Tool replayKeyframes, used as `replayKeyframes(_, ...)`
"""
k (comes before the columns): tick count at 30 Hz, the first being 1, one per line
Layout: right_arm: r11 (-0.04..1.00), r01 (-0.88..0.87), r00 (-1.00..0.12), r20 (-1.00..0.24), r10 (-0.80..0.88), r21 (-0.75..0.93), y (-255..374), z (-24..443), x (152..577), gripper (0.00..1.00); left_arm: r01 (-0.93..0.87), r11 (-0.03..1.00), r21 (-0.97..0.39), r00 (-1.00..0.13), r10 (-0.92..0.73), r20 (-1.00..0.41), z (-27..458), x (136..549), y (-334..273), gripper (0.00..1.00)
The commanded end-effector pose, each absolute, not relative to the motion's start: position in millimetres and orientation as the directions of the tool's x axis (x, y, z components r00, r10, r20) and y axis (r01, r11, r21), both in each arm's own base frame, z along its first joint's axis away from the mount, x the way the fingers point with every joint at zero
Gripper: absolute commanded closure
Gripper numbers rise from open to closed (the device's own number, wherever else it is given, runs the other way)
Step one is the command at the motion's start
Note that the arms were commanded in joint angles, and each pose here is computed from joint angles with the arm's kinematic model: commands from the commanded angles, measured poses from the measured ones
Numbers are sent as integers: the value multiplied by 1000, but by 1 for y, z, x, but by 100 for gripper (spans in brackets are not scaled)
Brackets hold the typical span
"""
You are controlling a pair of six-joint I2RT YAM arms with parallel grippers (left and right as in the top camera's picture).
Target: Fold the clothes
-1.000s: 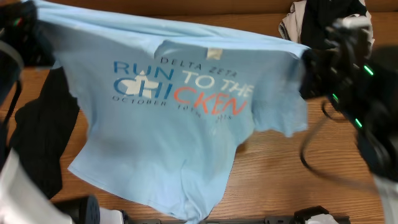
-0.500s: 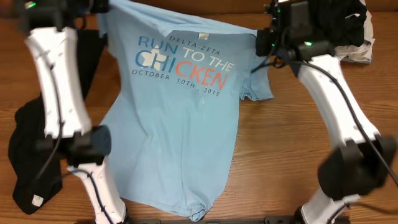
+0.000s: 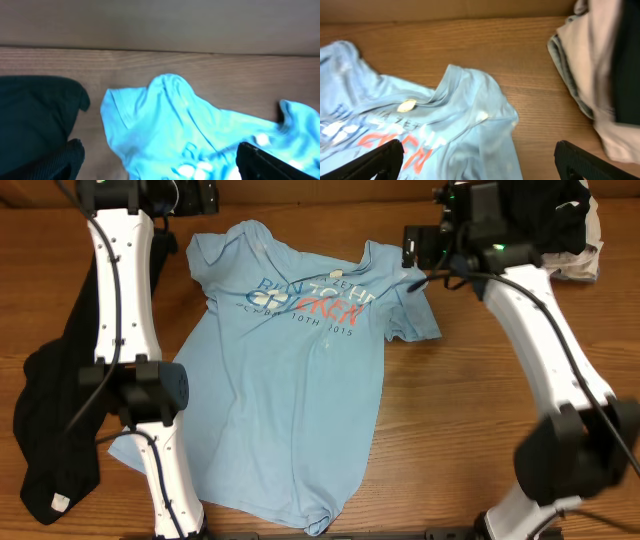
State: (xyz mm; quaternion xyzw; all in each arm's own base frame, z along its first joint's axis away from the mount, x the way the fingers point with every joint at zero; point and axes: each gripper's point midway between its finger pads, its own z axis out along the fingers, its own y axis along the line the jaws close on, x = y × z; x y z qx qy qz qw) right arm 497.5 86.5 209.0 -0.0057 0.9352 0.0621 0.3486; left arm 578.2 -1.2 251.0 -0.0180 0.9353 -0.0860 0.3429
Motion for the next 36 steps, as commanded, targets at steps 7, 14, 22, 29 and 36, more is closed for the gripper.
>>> replayKeyframes(7, 986, 1, -734, -670, 115, 169, 61, 310, 404, 0, 149, 969, -199, -758, -18, -652, 353, 475, -59, 0)
replayKeyframes(14, 951, 221, -734, -606, 308, 215, 5, 311, 377, 0, 197, 975, -99, -869, 127, -478, 319, 423, -99, 0)
replayKeyframes(22, 915, 351, -724, -563, 399, 198, -45, 298, 365, 0, 345, 935, -76, -912, 315, -264, 253, 383, -178, 0)
replayKeyframes(29, 917, 352, -746, -535, 397, 189, -44, 283, 368, 0, 364, 931, -26, -927, 360, -103, 170, 364, -208, 0)
replayKeyframes(36, 917, 340, -753, -525, 397, 207, -41, 280, 372, 0, 282, 954, -106, -947, 258, -194, 103, 398, -223, 0)
